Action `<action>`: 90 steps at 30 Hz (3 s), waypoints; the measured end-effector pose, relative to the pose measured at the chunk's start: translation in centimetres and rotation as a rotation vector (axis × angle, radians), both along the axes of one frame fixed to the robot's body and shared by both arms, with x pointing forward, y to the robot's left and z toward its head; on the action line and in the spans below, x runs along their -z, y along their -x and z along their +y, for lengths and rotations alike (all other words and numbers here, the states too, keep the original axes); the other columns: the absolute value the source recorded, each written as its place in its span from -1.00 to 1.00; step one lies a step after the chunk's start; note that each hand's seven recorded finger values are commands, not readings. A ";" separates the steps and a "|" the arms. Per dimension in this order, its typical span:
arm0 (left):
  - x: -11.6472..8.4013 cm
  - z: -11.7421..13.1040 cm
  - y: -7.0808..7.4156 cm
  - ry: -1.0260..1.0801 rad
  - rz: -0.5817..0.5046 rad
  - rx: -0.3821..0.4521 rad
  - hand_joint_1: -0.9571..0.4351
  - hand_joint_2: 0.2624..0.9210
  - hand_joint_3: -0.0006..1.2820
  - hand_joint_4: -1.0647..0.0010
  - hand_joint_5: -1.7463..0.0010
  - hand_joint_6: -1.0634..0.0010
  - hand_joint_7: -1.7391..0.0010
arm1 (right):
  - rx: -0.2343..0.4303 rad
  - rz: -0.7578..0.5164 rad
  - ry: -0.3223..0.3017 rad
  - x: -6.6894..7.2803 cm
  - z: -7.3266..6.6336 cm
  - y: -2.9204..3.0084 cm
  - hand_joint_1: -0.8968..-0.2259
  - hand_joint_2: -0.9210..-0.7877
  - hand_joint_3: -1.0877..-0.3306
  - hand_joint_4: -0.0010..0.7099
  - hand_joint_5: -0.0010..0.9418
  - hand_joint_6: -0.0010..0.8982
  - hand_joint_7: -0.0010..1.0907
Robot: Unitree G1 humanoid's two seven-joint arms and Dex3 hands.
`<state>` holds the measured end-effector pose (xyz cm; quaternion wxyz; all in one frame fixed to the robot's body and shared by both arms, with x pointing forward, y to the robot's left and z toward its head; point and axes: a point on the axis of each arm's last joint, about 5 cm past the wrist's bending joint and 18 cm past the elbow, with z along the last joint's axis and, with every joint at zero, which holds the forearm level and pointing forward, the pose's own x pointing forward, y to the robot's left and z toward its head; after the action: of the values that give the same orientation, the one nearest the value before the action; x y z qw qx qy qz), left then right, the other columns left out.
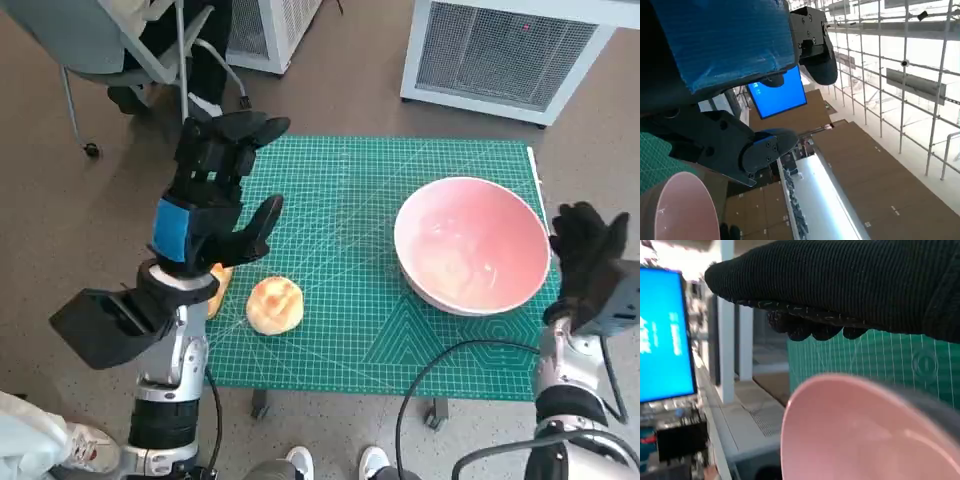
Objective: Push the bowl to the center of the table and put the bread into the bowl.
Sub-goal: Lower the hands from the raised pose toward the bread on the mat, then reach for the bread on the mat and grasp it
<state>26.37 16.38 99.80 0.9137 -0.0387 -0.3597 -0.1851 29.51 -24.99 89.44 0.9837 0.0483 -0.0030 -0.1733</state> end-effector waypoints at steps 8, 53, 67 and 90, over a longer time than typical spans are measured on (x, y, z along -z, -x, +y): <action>0.0 0.3 0.3 0.000 0.001 -0.009 0.03 0.39 0.09 1.00 0.03 1.00 -0.23 | -0.062 0.017 -0.019 -0.2 1.6 -0.78 0.78 -1.00 0.37 0.27 -0.97 -0.49 -0.12; -0.7 3.9 3.1 -0.189 0.138 -0.413 -0.04 0.98 -0.52 0.71 0.45 0.94 -0.06 | -0.322 -0.067 -0.070 -2.8 9.1 -3.77 0.84 -1.00 0.38 0.20 -0.99 -0.60 -0.02; -1.6 6.6 3.3 -0.735 0.399 -0.676 -0.21 1.00 -0.60 0.53 0.98 0.52 0.83 | -0.303 -0.546 0.127 -7.9 8.4 -4.26 0.83 -1.00 0.38 0.17 -0.98 -0.83 0.30; -2.7 3.6 1.9 -1.301 0.742 -0.673 -0.43 1.00 -0.53 0.65 0.98 0.56 0.98 | -0.336 -1.176 0.548 -11.7 8.6 1.99 0.36 -1.00 0.42 0.17 -0.99 -0.86 0.40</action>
<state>24.46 20.00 102.47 0.8197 0.5501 0.1526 -0.0477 27.52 -16.38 101.12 0.8086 -0.1170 -0.5749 0.0442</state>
